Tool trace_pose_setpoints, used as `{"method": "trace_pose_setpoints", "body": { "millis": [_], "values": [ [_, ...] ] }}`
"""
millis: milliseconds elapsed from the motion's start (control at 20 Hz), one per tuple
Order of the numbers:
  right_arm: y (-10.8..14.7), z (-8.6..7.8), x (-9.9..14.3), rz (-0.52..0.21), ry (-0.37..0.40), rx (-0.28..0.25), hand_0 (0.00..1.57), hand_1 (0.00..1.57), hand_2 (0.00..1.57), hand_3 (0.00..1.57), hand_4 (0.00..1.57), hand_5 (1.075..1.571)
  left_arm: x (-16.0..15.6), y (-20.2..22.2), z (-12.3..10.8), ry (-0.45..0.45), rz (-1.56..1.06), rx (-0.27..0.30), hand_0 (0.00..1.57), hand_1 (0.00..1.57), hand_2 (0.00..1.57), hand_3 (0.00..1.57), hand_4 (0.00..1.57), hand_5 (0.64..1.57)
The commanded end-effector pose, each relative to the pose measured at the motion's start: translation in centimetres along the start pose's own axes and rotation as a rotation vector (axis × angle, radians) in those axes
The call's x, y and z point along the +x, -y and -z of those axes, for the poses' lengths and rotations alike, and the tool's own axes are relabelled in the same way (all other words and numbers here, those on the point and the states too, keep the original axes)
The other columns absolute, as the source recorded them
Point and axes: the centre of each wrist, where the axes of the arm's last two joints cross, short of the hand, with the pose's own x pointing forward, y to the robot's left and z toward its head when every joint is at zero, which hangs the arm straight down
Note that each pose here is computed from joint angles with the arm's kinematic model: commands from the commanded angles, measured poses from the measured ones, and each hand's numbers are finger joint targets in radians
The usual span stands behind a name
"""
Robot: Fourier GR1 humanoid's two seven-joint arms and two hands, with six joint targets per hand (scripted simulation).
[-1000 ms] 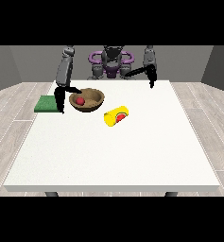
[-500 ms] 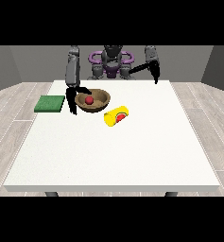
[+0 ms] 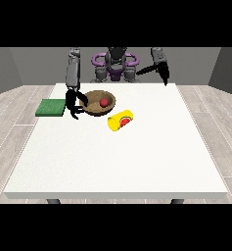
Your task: Pick the cup and pour the ball into the bowl, then pick the bowl and place it on the pad
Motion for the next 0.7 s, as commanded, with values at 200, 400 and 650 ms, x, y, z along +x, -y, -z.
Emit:
{"method": "trace_pose_setpoints", "body": {
  "millis": [200, 400, 650],
  "values": [
    [-2.3, 0.8, 1.1, -0.116, -0.191, -0.003, 1.57, 1.57, 1.57, 1.57, 1.02, 1.554, -3.8, -2.9, -2.1, -0.130, -0.008, 0.079, 0.00, 0.00, 0.00, 0.00, 0.00, 1.570],
    [-1.1, 2.1, 3.7, -0.089, -0.232, 0.013, 1.57, 1.57, 1.57, 1.57, 1.04, 1.559, -4.1, -3.5, -2.8, -0.145, -0.009, 0.067, 0.00, 0.00, 0.00, 0.00, 0.00, 1.570],
    [1.5, 3.1, 7.6, -0.084, -0.209, -0.010, 1.57, 1.57, 1.57, 1.57, 1.07, 1.552, -4.8, -4.1, -3.2, -0.161, 0.010, 0.092, 0.00, 0.00, 0.00, 0.00, 0.00, 1.570]
  ]
}}
